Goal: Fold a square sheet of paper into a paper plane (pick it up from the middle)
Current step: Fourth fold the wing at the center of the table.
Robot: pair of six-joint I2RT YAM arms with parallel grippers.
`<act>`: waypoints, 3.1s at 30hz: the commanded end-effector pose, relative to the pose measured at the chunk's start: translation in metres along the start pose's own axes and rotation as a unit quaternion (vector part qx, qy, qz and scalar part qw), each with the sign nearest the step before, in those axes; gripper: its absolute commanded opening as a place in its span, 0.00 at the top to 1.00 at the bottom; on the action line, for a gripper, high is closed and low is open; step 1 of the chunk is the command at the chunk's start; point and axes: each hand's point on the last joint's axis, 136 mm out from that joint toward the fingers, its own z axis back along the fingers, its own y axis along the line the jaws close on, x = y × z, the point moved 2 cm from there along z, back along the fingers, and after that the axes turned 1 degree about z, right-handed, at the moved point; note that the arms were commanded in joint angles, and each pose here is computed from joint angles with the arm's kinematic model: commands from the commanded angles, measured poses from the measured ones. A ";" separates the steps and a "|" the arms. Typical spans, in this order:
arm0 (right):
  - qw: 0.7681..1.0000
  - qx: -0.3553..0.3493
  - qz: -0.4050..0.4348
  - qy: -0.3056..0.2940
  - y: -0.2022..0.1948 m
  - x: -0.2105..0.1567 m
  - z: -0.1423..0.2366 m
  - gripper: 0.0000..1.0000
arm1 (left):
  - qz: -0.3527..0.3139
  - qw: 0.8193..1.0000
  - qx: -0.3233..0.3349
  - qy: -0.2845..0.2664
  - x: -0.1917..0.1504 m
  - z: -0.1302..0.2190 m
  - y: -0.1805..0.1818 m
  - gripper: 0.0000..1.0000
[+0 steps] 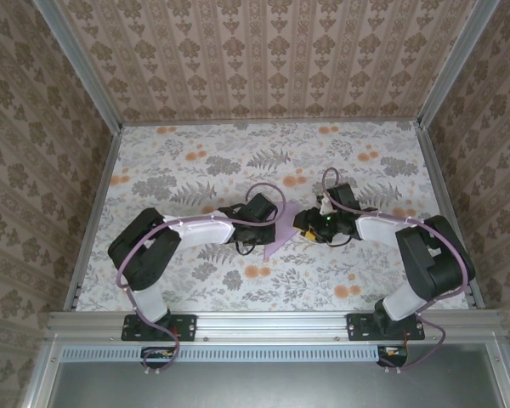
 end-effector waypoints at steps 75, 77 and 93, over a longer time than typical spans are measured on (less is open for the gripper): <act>0.970 -0.083 -0.229 -0.015 0.025 0.025 -0.013 0.99 | -0.372 0.907 -0.103 -0.169 0.020 -0.006 -0.032 0.48; 0.970 -0.082 -0.229 -0.014 0.026 0.025 -0.013 0.98 | -0.375 0.905 -0.103 -0.170 0.018 -0.006 -0.031 0.52; 0.969 -0.086 -0.232 -0.008 0.029 0.026 -0.009 0.84 | -0.403 0.897 -0.096 -0.156 0.007 -0.014 -0.020 0.75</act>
